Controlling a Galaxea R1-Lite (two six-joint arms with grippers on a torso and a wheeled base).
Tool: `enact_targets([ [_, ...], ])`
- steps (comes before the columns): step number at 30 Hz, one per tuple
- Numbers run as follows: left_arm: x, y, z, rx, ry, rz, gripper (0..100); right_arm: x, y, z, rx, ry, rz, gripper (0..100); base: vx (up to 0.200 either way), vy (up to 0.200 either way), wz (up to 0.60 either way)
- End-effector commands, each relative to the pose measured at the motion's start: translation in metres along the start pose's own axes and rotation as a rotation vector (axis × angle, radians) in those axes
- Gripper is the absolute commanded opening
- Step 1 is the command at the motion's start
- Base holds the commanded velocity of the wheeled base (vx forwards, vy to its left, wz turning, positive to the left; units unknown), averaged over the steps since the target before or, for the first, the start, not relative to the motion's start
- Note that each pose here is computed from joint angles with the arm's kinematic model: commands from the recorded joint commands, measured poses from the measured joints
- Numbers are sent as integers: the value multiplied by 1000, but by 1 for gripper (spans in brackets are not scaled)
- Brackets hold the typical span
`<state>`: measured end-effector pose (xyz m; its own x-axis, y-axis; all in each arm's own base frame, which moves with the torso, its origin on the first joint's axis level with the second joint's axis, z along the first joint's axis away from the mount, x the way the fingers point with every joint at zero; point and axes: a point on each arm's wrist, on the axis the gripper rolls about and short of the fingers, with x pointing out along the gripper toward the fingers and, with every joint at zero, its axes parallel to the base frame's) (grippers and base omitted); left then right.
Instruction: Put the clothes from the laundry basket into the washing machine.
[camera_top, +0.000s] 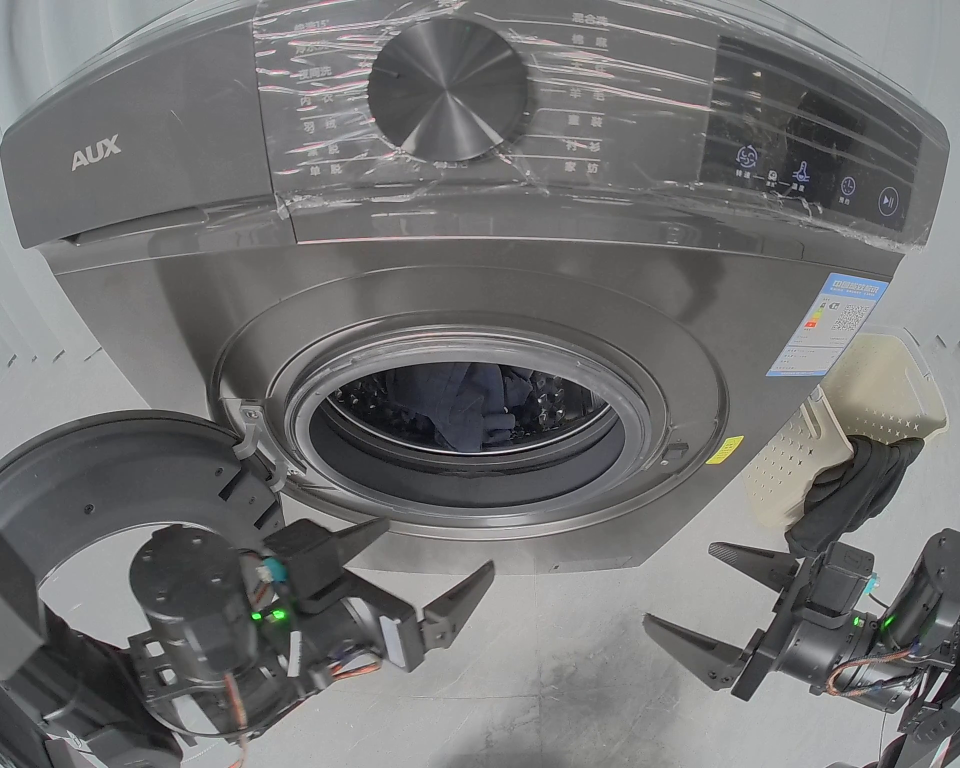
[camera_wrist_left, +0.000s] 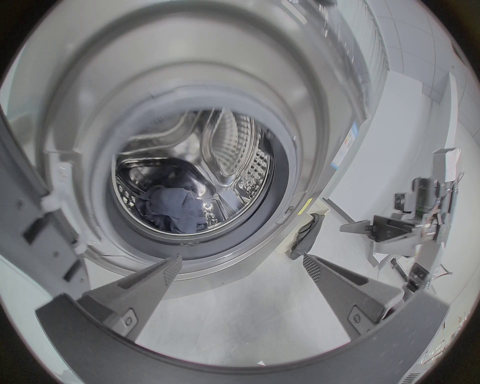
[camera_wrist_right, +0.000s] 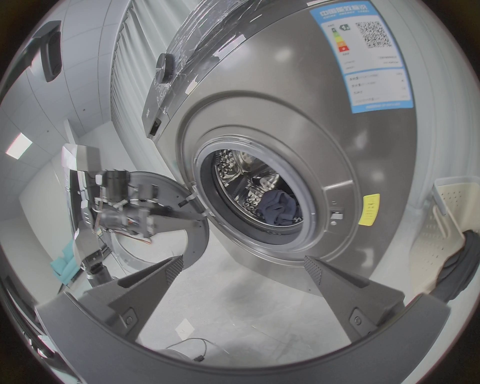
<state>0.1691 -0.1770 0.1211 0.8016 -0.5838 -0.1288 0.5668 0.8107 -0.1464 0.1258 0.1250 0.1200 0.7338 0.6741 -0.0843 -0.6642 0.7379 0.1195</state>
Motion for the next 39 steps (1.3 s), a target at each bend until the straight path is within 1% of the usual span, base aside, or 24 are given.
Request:
enact_targets([
  [1,-77,13,16,-23,-111,-17,100,-34,-16,15,-44,-57,-111,100,-200,0,0],
  [5,-105,21,14,-28,-147,-6,100,-55,-20,17,-44,-42,-157,100,-200,0,0],
  [7,-114,26,15,-34,-169,19,100,-66,-23,15,-37,-18,-194,100,0,0,0],
  [10,-125,32,16,-25,-165,52,100,-83,-28,11,-27,5,-257,100,0,0,0],
  [14,-136,38,15,-18,-164,95,100,-103,-28,9,-33,-19,-309,100,-150,0,0],
  [18,-149,42,15,-17,-176,115,100,-120,-26,9,-33,-54,-360,100,0,0,0],
  [22,-164,47,12,-17,-184,163,100,-136,-25,9,-32,-81,-427,100,0,0,0],
  [23,-166,47,12,-16,-188,167,100,-137,-24,9,-33,-84,-431,100,0,0,0],
  [24,-172,49,11,-7,-194,187,100,-142,-23,10,-34,-100,-451,100,-200,0,0],
  [26,-179,50,8,5,-193,212,100,-148,-21,12,-35,-112,-469,100,-200,0,0],
  [27,-179,50,8,5,-193,212,100,-148,-21,12,-35,-112,-469,100,0,0,0],
  [28,-186,52,6,6,-206,238,100,-152,-20,14,-36,-121,-484,100,0,0,0],
  [29,-187,52,6,6,-207,241,100,-152,-19,14,-36,-122,-484,100,0,0,0],
  [30,-195,53,4,16,-227,272,100,-156,-18,18,-39,-144,-502,100,-200,0,0],
  [32,-201,54,1,24,-228,290,100,-159,-17,18,-40,-153,-517,100,-200,0,0],
  [34,-209,54,-5,32,-225,306,100,-162,-16,15,-44,-164,-536,100,0,0,0],
  [36,-216,54,-9,33,-240,309,100,-166,-14,10,-46,-174,-549,100,-100,0,0],
  [39,-224,52,-13,38,-266,308,100,-172,-11,5,-50,-191,-548,100,-133,0,0],
])
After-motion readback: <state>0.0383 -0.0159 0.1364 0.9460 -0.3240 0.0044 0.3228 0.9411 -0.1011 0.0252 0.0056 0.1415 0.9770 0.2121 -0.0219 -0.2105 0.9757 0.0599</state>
